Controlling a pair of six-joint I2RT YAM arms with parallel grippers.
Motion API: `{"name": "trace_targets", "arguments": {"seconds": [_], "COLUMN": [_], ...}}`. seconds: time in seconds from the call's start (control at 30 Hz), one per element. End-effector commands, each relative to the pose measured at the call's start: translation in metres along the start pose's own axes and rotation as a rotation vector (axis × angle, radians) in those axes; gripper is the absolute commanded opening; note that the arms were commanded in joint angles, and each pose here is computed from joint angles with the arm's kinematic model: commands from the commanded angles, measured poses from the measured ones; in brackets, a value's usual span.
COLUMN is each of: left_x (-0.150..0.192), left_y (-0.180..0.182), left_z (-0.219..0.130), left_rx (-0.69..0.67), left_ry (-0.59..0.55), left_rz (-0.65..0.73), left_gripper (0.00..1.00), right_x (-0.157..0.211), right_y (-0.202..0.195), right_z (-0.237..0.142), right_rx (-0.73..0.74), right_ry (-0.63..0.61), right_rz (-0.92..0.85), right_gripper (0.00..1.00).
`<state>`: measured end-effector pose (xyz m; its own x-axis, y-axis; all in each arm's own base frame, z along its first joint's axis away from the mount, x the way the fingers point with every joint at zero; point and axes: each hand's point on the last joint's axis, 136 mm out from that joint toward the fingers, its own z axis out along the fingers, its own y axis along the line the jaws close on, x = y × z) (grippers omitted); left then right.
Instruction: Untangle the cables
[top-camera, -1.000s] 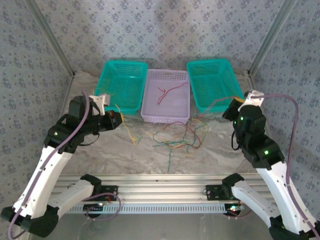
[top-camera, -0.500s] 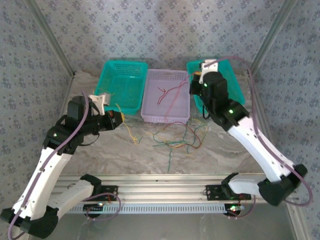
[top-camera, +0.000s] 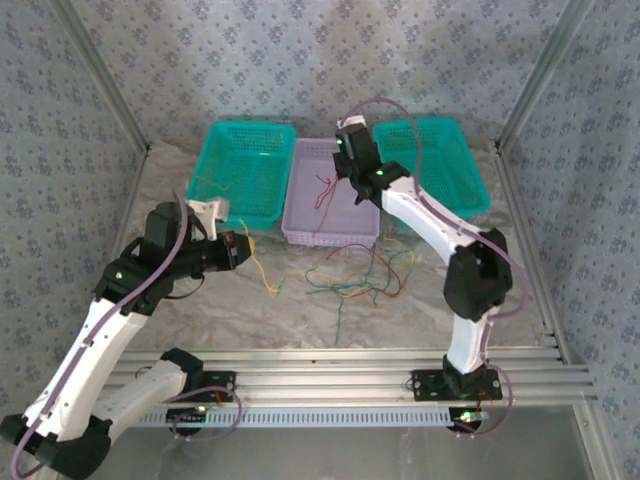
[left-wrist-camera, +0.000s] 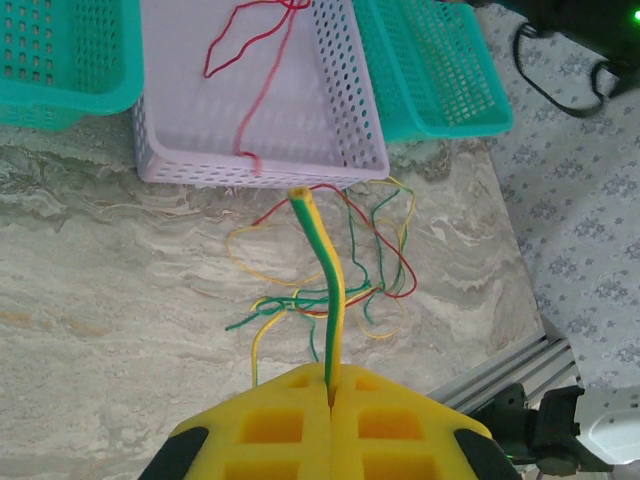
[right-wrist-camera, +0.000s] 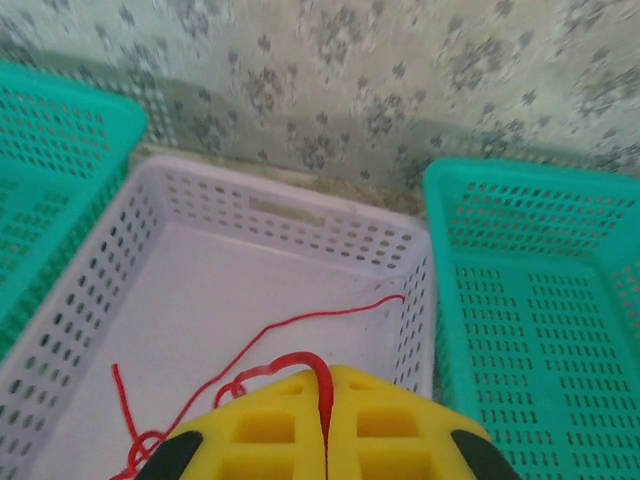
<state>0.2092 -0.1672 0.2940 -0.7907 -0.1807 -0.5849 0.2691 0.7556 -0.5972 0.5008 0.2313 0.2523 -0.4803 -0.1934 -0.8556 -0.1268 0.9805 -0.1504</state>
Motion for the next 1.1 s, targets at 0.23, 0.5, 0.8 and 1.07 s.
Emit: {"name": "trace_targets", "arguments": {"seconds": [0.23, 0.5, 0.8, 1.07], "left_x": [-0.006, -0.004, -0.004, -0.005], "left_y": [-0.010, -0.011, -0.012, -0.016], "left_z": [-0.001, 0.004, 0.004, 0.006], "left_rx": [0.033, 0.035, 0.031, 0.038], "left_ry": [-0.040, -0.035, -0.035, -0.030], "left_rz": [0.012, 0.013, 0.018, 0.024], "left_gripper": [0.00, 0.00, 0.00, 0.00], "right_x": [0.084, 0.110, 0.090, 0.040], "right_y": [0.028, 0.027, 0.018, -0.005], "right_z": [0.072, 0.096, 0.088, 0.058], "right_rx": [0.030, 0.055, 0.058, 0.096], "right_ry": [0.293, 0.401, 0.395, 0.305], "right_rz": [-0.138, -0.139, -0.109, -0.093], "right_gripper": [0.00, 0.00, 0.00, 0.20]}}
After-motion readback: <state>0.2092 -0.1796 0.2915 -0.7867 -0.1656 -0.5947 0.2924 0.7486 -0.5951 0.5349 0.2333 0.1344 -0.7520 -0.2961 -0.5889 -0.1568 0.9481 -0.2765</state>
